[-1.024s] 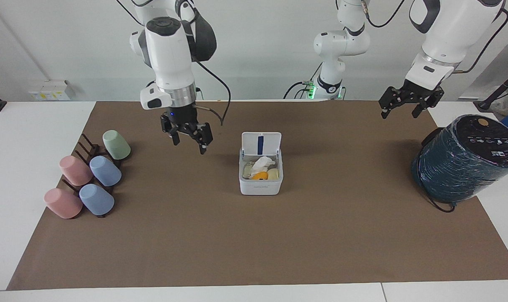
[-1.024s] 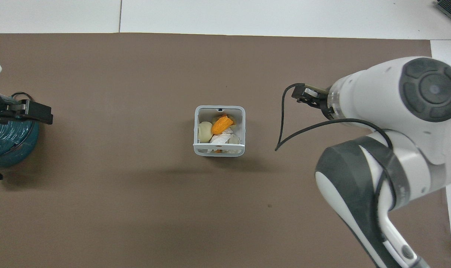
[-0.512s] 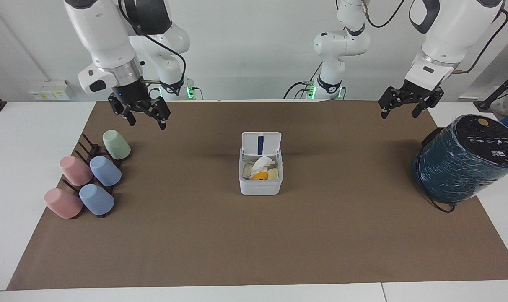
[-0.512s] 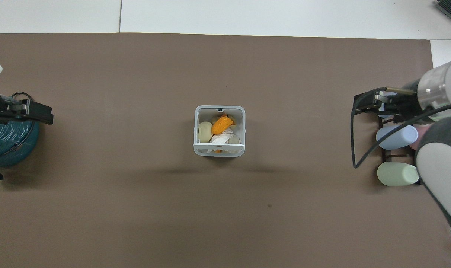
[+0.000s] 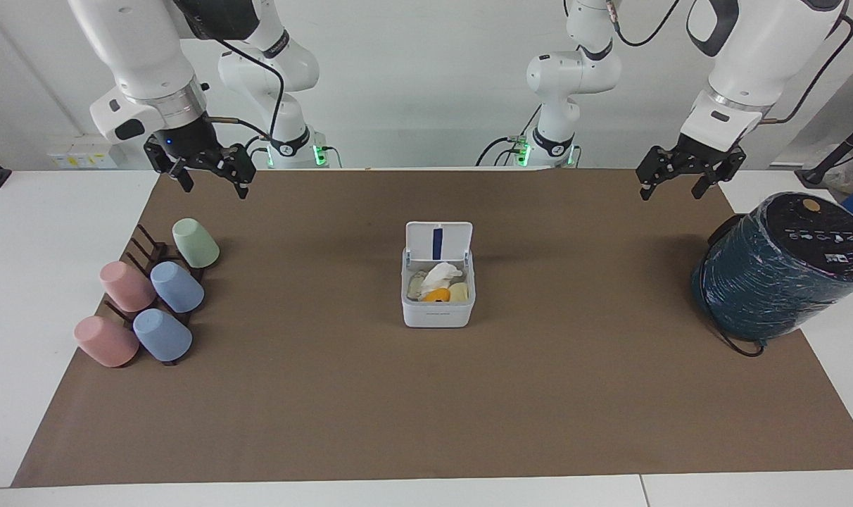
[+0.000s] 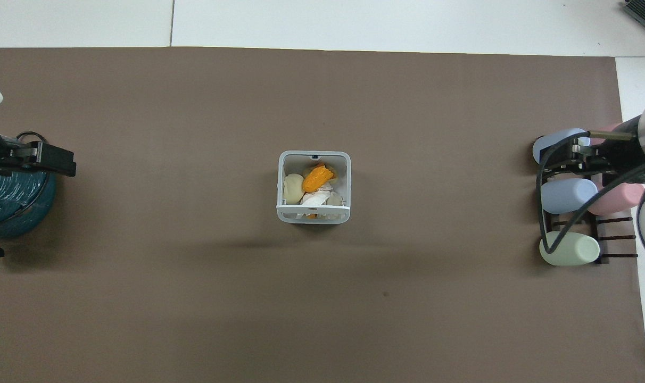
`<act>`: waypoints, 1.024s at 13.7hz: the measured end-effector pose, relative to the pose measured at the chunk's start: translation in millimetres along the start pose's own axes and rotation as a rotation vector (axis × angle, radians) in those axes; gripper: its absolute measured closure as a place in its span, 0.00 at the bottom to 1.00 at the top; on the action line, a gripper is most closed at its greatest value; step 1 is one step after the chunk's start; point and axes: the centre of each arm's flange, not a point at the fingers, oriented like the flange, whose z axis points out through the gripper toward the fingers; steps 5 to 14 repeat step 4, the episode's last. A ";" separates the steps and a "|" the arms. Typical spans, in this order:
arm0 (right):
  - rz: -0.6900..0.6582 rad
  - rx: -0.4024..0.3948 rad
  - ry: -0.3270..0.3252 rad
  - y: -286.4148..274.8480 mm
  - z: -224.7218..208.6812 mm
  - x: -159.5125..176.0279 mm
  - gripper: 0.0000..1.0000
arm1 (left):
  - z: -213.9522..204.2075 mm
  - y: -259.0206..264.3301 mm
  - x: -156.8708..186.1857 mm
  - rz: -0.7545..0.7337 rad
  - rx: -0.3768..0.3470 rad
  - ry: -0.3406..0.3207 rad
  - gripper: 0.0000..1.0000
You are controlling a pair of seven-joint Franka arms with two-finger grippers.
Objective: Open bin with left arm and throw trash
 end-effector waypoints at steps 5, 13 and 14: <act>0.010 -0.003 -0.016 5.7 1.9 -0.5 0.00 | -0.1 0.0 0.1 0.000 0.000 0.001 0.00; 0.010 -0.003 -0.016 5.7 1.9 -0.5 0.00 | -0.1 0.0 0.1 0.000 0.000 0.001 0.00; 0.010 -0.003 -0.016 5.7 1.9 -0.5 0.00 | -0.1 0.0 0.1 0.000 0.000 0.001 0.00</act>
